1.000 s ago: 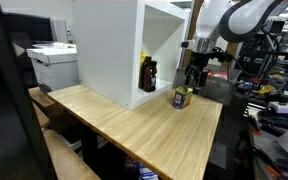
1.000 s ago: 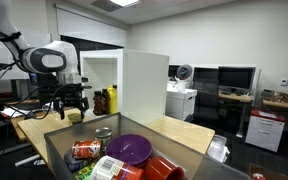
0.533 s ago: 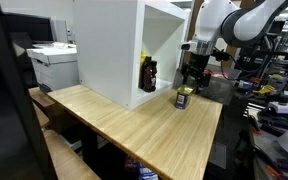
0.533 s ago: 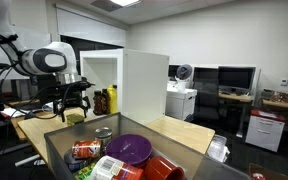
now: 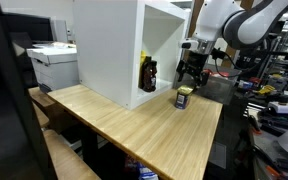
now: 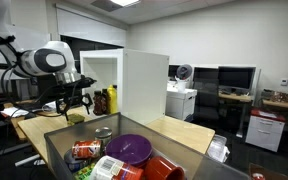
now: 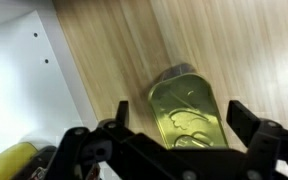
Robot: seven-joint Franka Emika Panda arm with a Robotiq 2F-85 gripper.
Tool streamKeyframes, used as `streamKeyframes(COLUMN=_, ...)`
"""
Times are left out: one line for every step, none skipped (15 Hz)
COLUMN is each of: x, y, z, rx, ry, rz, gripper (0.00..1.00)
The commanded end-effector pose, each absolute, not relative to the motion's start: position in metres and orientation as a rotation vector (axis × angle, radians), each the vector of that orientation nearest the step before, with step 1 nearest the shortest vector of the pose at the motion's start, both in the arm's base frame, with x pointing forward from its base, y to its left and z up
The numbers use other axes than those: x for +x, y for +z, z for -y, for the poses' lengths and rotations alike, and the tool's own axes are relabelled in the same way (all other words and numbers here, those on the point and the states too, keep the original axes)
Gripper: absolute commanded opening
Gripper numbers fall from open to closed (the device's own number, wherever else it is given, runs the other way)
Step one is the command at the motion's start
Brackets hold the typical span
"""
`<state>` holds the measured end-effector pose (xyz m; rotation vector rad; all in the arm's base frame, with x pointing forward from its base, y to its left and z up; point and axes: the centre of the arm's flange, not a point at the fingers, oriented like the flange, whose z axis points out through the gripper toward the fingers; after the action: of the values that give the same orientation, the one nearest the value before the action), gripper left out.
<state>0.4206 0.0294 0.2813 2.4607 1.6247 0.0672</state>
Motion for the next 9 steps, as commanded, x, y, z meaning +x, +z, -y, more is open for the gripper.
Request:
streamKeyframes(x=0.417, y=0.271, z=-0.023, rx=2.393, ry=0.085, rz=-1.737, gripper=1.0)
streamKeyframes(x=0.417, y=0.269, z=-0.022, rx=2.388, ry=0.082, rz=-1.754, gripper=1.0)
streamKeyframes(x=0.418, y=0.265, z=-0.022, rx=2.388, ry=0.083, rz=-1.771, gripper=1.0)
streamKeyframes(x=0.419, y=0.263, z=-0.021, rx=2.387, ry=0.084, rz=-1.786, gripper=1.0)
streamKeyframes(x=0.419, y=0.26, z=-0.021, rx=2.384, ry=0.085, rz=-1.799, gripper=1.0)
streamKeyframes(x=0.419, y=0.257, z=-0.021, rx=2.38, ry=0.082, rz=-1.816, gripper=1.0)
streamKeyframes(x=0.419, y=0.254, z=-0.021, rx=2.379, ry=0.077, rz=-1.828, gripper=1.0)
streamKeyframes(x=0.419, y=0.251, z=-0.021, rx=2.38, ry=0.074, rz=-1.839, gripper=0.99)
streamKeyframes(x=0.419, y=0.247, z=-0.021, rx=2.382, ry=0.074, rz=-1.849, gripper=0.75)
